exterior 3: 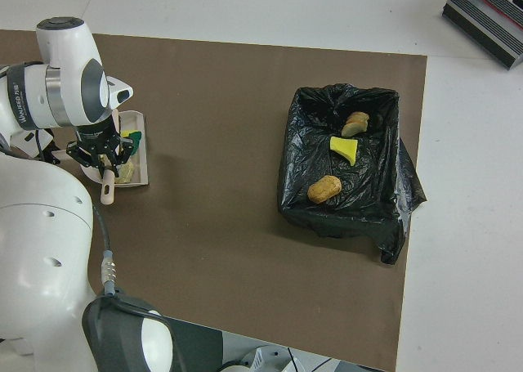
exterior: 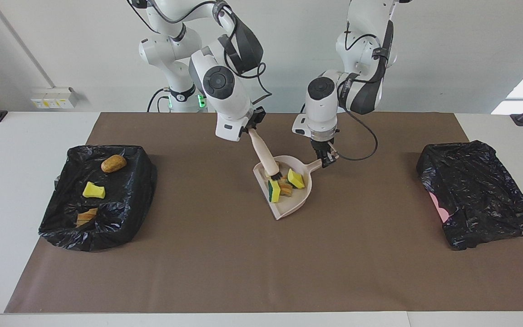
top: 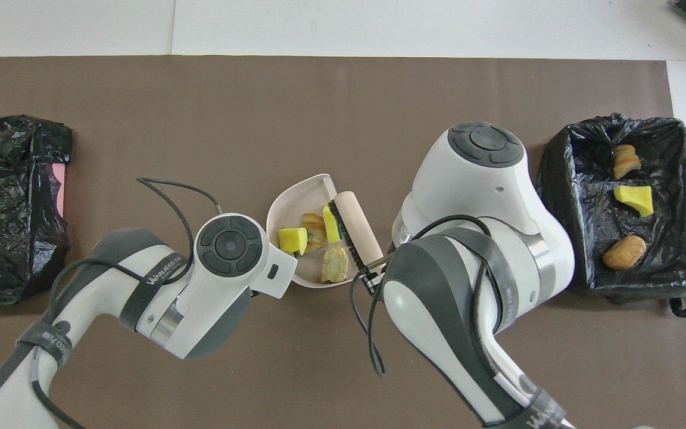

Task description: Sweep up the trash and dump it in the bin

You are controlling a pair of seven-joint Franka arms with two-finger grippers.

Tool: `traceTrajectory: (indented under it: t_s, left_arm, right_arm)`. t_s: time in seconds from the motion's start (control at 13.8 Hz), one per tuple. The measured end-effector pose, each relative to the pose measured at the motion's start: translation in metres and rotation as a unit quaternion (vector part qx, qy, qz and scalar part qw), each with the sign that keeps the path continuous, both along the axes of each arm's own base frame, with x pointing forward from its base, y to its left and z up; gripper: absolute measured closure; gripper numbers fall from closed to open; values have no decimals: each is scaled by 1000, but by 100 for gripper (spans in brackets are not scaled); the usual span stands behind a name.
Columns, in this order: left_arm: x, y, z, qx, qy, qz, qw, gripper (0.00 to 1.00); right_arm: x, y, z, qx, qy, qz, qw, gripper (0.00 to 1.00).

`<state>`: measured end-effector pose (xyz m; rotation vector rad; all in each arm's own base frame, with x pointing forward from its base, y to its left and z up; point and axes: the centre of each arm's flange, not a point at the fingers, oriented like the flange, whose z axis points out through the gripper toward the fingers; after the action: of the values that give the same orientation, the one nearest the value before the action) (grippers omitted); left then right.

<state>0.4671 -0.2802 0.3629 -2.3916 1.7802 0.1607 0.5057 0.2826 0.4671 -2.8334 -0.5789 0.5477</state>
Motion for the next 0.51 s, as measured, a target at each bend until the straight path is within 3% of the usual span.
traceTrajectory:
  t_s: [0.15,0.29,0.51]
  left_arm:
    - [7,12,2,-1,3,-13,1000,68]
    - [13,22,5,-3,4,-21,1000,68]
    - [28,52,12,-5,6,-32,999,68]
  right_arm:
    - [4,-13,2,-29,-9,-20,999,74]
    - [3,-19,-3,-49,-4,-53,997,74]
    - [-14,-16,-17,-64,-8,-86,994,74]
